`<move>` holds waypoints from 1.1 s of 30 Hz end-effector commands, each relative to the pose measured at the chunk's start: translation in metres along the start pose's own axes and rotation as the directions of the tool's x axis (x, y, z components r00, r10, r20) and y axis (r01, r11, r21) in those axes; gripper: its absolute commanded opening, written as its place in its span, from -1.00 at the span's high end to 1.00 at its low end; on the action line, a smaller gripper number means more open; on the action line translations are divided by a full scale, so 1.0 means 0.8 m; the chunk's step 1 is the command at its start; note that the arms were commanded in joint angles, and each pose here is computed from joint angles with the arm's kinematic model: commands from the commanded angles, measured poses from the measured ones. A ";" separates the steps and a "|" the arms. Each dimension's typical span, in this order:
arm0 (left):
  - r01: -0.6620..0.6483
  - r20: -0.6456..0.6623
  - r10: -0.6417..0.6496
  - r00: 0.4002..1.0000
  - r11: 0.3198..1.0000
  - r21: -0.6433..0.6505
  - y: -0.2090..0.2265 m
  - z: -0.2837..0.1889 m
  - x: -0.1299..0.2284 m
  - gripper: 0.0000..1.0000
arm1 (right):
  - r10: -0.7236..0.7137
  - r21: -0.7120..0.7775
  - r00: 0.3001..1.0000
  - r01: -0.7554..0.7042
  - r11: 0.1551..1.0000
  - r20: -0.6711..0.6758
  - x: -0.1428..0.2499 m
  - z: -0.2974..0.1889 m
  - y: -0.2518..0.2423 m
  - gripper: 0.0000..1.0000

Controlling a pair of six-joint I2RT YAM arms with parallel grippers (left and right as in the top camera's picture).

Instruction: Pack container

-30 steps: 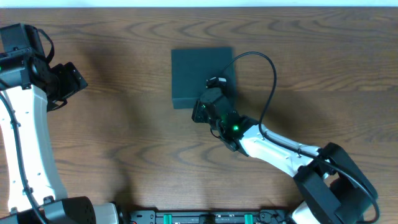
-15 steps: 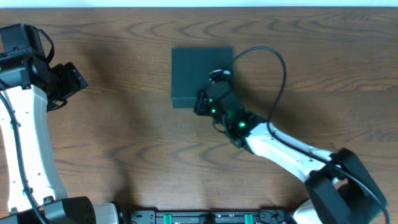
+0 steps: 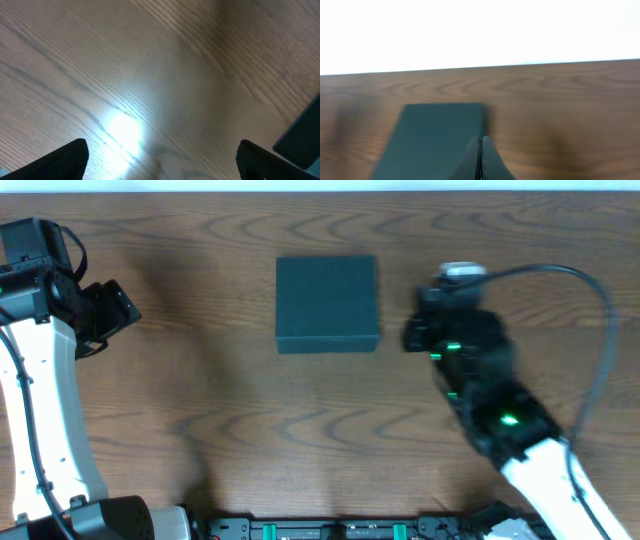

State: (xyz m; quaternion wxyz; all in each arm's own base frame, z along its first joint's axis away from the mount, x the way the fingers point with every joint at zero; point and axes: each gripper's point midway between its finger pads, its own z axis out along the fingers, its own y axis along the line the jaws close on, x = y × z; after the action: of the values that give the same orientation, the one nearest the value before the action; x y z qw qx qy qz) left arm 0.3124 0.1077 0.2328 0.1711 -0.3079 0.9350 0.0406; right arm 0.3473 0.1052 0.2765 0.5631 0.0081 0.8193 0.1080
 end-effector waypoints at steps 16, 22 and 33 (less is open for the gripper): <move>0.003 -0.003 -0.003 1.000 1.000 -0.010 0.003 0.001 0.001 -0.91 | -0.074 0.068 0.916 0.051 0.996 0.394 0.044 -0.089 -0.103 -0.98; 0.003 -0.003 -0.003 1.000 1.000 -0.010 0.003 0.001 0.001 -0.90 | -0.161 0.162 0.865 0.094 0.982 0.475 0.048 -0.111 -0.127 -0.99; 0.003 -0.003 -0.003 1.000 1.000 -0.010 0.003 0.001 0.001 -0.90 | -0.190 0.102 0.728 0.164 0.981 0.659 0.019 -0.158 -0.095 -0.99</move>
State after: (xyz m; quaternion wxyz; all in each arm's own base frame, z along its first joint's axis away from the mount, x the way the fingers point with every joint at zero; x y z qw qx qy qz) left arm 0.3125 0.1077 0.2328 0.1713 -0.3079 0.9350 0.0406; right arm 0.2370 0.0078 0.2903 0.8195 -0.0076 0.5722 0.0302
